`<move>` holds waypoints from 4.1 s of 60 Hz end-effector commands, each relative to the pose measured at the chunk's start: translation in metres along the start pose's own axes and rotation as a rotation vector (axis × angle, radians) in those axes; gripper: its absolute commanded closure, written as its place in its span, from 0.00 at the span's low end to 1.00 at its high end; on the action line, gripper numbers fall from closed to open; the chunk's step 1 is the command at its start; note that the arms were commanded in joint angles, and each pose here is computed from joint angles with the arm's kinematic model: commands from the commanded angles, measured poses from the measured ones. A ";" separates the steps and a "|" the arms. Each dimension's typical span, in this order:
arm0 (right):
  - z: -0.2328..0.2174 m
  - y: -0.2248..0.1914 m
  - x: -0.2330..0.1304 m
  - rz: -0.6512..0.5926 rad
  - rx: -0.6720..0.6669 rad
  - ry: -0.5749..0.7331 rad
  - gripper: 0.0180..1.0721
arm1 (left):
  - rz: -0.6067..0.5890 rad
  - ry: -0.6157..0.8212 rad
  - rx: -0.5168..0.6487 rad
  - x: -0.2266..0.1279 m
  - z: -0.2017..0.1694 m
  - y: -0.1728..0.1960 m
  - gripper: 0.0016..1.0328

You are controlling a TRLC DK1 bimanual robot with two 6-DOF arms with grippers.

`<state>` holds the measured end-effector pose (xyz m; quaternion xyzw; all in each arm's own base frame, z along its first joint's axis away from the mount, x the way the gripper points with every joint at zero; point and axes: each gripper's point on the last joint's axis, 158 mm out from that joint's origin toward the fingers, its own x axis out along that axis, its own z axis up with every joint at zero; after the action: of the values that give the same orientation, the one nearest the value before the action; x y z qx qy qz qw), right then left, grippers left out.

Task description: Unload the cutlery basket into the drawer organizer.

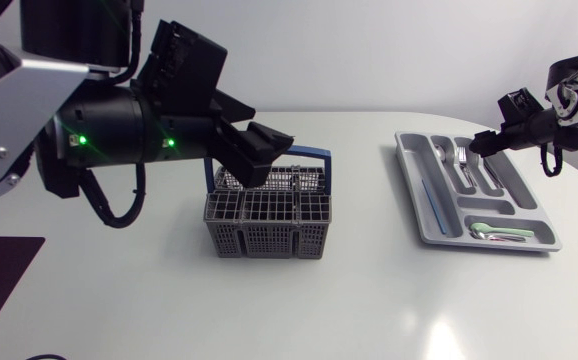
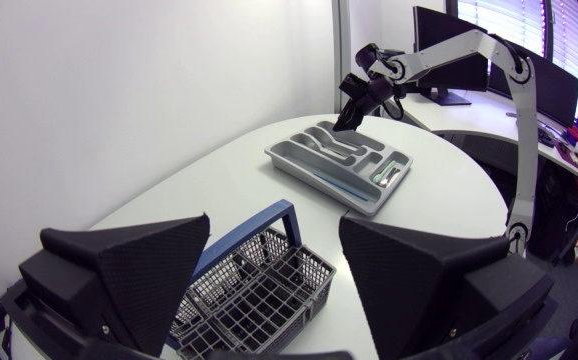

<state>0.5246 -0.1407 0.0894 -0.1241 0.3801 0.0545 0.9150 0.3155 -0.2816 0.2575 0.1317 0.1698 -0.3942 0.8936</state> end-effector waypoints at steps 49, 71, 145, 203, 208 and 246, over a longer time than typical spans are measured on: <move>0.021 0.228 -0.141 0.356 -0.220 -0.172 0.33 | 0.212 0.148 -0.084 -0.049 -0.070 0.069 0.05; -0.008 0.305 -0.161 0.526 -0.295 -0.151 0.33 | 0.239 0.261 -0.125 -0.059 -0.135 0.074 0.05; -0.054 0.392 -0.125 0.654 -0.423 -0.035 0.33 | 0.214 0.419 -0.125 -0.001 -0.213 0.090 0.05; -0.049 0.375 -0.108 0.590 -0.392 -0.029 0.33 | 0.184 0.411 -0.105 0.011 -0.204 0.082 0.05; -0.049 0.373 -0.118 0.586 -0.392 -0.048 0.33 | 0.178 0.391 -0.112 0.003 -0.198 0.080 0.05; -0.028 0.297 -0.174 0.387 -0.310 -0.194 0.04 | 0.349 0.146 -0.189 -0.095 -0.142 0.114 0.05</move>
<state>0.3308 0.1500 0.1456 -0.1887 0.2835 0.3152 0.8858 0.3208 -0.0973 0.1824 0.1168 0.2437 -0.2093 0.9398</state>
